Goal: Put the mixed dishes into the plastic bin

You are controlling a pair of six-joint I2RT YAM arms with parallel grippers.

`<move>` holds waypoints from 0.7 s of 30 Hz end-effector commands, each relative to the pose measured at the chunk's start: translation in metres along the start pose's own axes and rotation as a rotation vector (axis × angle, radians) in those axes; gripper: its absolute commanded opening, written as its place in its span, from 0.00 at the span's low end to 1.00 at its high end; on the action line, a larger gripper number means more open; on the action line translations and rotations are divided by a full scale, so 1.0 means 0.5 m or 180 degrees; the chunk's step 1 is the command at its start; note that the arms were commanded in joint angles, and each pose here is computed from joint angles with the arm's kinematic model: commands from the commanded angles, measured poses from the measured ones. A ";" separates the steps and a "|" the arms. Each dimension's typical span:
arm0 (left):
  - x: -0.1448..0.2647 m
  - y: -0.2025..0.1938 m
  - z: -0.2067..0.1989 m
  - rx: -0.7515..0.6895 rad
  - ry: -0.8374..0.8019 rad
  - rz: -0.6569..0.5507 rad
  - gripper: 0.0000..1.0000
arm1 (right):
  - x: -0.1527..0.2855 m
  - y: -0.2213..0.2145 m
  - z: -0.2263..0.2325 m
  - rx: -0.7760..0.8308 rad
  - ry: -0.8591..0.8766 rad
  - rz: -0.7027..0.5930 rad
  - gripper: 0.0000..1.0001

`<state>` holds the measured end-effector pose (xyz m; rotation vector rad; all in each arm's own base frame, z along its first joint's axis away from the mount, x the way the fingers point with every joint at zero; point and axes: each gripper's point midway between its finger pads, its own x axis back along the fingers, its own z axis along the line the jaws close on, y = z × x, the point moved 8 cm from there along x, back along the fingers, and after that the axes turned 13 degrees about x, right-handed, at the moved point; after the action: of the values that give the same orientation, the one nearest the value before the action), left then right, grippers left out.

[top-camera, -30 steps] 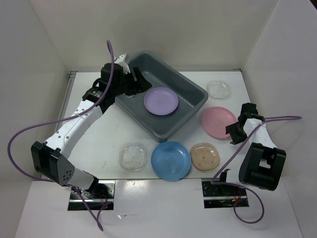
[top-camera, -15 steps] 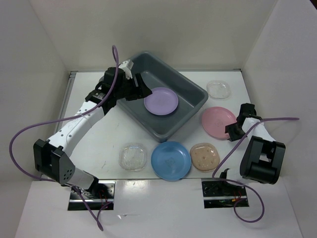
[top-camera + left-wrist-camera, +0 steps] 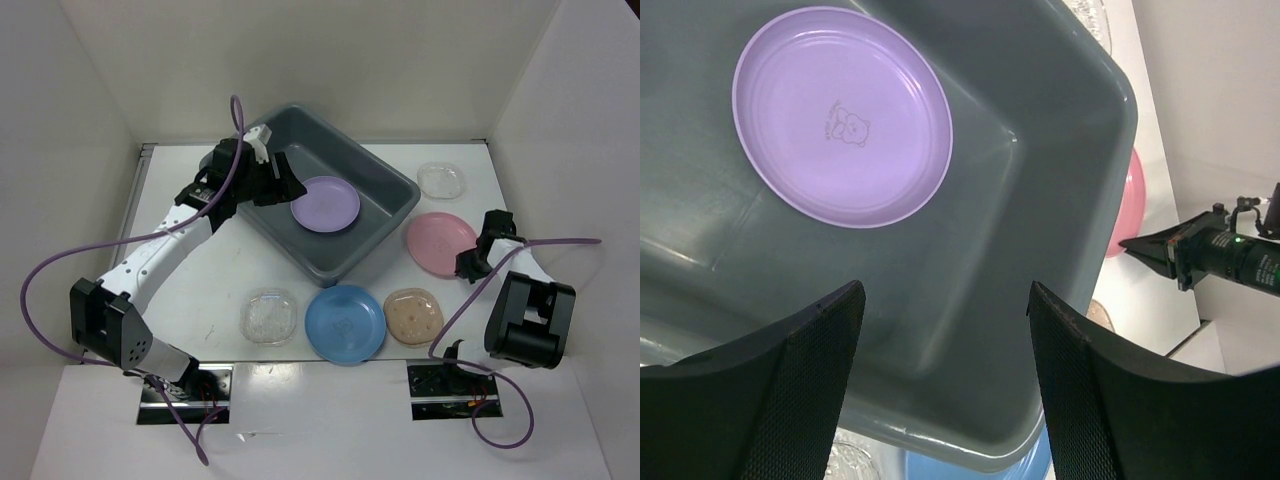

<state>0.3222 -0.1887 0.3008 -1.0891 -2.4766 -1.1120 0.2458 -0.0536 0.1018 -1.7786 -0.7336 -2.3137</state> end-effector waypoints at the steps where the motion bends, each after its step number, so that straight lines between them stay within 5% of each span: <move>1: -0.006 -0.003 0.007 -0.0078 -0.0035 0.0002 0.74 | 0.028 0.023 0.012 -0.0051 0.0167 -0.0248 0.00; 7: -0.009 -0.004 0.011 -0.0095 0.0026 0.0023 0.74 | 0.194 0.055 0.012 -0.0302 0.0442 -0.1135 0.00; 15: -0.013 -0.001 0.005 -0.0117 -0.0001 0.0094 0.74 | 0.349 0.103 0.057 -0.0111 0.0926 -0.1660 0.00; 21: -0.007 0.010 0.025 -0.0197 0.0345 -0.0061 0.75 | 0.388 0.055 0.223 0.0935 0.1503 -0.1257 0.00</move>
<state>0.3222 -0.1847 0.2807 -1.0731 -2.3814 -1.1410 0.2679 -0.0243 0.2952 -1.1885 -1.2550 -2.6747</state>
